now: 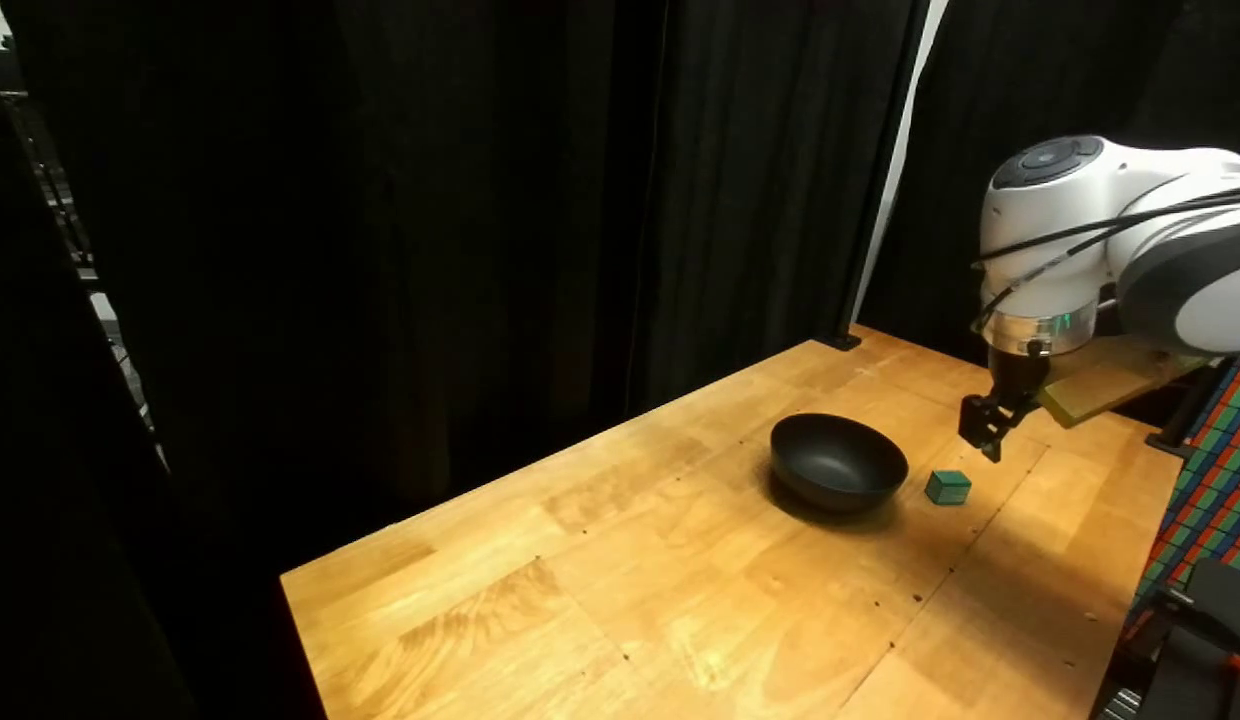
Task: Pick a block and put it in the bowl
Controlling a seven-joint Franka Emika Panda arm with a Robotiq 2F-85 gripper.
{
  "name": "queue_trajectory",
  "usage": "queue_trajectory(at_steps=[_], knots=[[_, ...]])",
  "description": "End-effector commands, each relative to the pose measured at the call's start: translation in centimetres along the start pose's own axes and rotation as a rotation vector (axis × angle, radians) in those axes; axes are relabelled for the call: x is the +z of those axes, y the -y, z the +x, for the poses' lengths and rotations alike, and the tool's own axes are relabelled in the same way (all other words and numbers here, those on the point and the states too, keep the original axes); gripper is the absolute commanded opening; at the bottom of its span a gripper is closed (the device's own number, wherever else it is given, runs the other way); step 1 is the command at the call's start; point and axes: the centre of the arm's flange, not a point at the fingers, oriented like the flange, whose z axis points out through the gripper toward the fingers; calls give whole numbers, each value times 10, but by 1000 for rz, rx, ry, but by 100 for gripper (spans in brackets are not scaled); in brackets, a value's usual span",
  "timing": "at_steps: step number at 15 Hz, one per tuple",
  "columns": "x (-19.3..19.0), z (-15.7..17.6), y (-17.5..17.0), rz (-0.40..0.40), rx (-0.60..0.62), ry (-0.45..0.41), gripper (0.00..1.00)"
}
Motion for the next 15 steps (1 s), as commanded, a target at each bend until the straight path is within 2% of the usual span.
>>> queue_trajectory(at_steps=[1, 7, 13, 14, 15], knots=[[34, 18, 14, 62, 116, 41, 100], [69, 32, 27, 129, 251, 62, 100], [90, 41, 41, 182, 310, 89, 100], [93, 43, 40, 183, 320, 88, 75], [95, 45, 39, 183, 326, 83, 73]])
